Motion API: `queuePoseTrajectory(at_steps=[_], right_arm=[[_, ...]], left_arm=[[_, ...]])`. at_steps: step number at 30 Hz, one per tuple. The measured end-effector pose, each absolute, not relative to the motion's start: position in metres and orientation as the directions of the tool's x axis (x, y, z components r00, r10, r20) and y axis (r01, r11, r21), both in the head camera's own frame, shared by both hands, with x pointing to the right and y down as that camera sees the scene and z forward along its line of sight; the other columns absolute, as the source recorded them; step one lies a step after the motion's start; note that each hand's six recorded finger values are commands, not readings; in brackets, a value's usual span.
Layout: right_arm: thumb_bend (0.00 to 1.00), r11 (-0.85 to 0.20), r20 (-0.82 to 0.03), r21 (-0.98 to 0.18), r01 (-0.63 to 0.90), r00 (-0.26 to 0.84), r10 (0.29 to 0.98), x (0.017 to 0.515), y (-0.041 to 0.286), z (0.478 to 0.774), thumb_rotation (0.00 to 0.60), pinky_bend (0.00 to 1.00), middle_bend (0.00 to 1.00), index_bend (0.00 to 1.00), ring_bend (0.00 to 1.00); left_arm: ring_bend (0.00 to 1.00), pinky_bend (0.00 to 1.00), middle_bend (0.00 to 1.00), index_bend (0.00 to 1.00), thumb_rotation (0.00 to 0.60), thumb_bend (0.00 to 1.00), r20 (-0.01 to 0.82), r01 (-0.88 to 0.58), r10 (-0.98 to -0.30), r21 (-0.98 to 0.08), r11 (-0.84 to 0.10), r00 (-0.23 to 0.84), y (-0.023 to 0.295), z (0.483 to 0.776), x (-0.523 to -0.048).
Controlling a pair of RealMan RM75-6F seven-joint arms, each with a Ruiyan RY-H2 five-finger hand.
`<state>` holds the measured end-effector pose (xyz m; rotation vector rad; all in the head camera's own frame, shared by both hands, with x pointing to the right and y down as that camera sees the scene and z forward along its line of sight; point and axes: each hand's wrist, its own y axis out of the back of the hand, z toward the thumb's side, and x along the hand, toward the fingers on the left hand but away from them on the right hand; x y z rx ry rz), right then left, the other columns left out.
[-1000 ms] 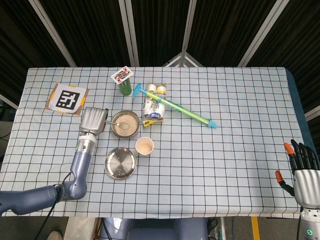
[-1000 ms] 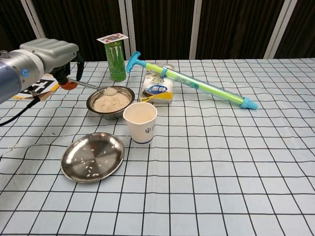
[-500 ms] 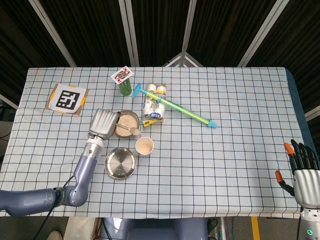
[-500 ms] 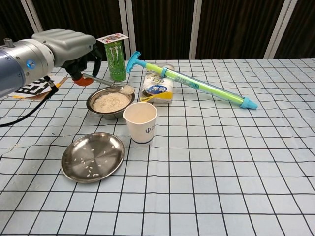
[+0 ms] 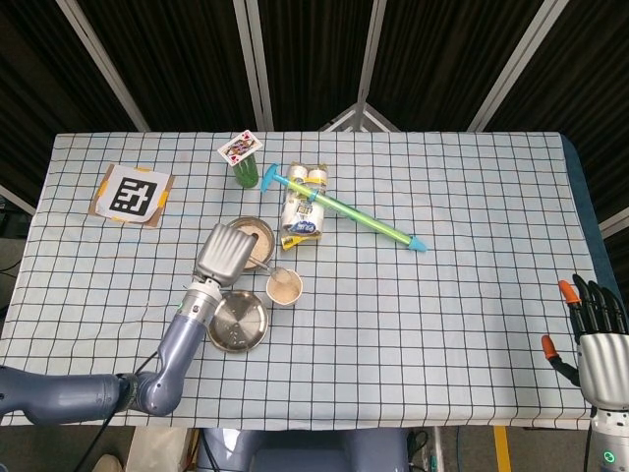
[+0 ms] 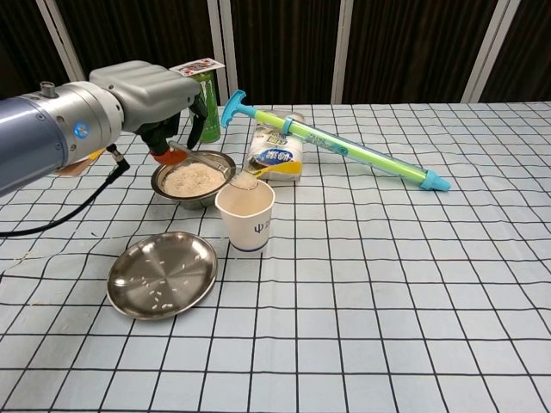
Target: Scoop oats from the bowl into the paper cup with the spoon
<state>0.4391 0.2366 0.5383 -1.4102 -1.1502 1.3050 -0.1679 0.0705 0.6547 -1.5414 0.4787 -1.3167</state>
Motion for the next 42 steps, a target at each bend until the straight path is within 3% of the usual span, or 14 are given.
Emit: queuePoseTrajectory(at_steps=[15,22,35,42], right_arm=[[0.38,-0.186,-0.184,-0.980,0.068,0.024,0.983,0.439,0.237,0.538,0.600,0.09,0.04,0.00,0.00],[0.38,-0.185,-0.184,-0.980,0.069,0.025,0.983,0.439,0.236,0.538,0.600,0.09,0.04,0.00,0.00],[0.38,-0.183,-0.182,-0.980,0.071,0.025,0.983,0.439,0.236,0.538,0.600,0.09,0.04,0.00,0.00],[0.38,-0.184,-0.183,-0.980,0.071,0.025,0.983,0.439,0.236,0.538,0.600,0.09,0.04,0.00,0.00]], left_arm=[[1.00,1.00,1.00,0.57,0.600,0.49,0.458,0.446,-0.793,-0.854,-0.269,0.401,0.066,0.648,-0.156],[1.00,1.00,1.00,0.57,0.600,0.49,0.420,0.515,-0.769,-0.846,-0.141,0.481,0.064,0.643,-0.151],[1.00,1.00,1.00,0.58,0.600,0.49,0.407,0.567,-0.729,-0.823,-0.032,0.550,0.066,0.642,-0.148],[1.00,1.00,1.00,0.57,0.600,0.49,0.357,0.579,-0.686,-0.807,0.115,0.634,0.067,0.635,-0.139]])
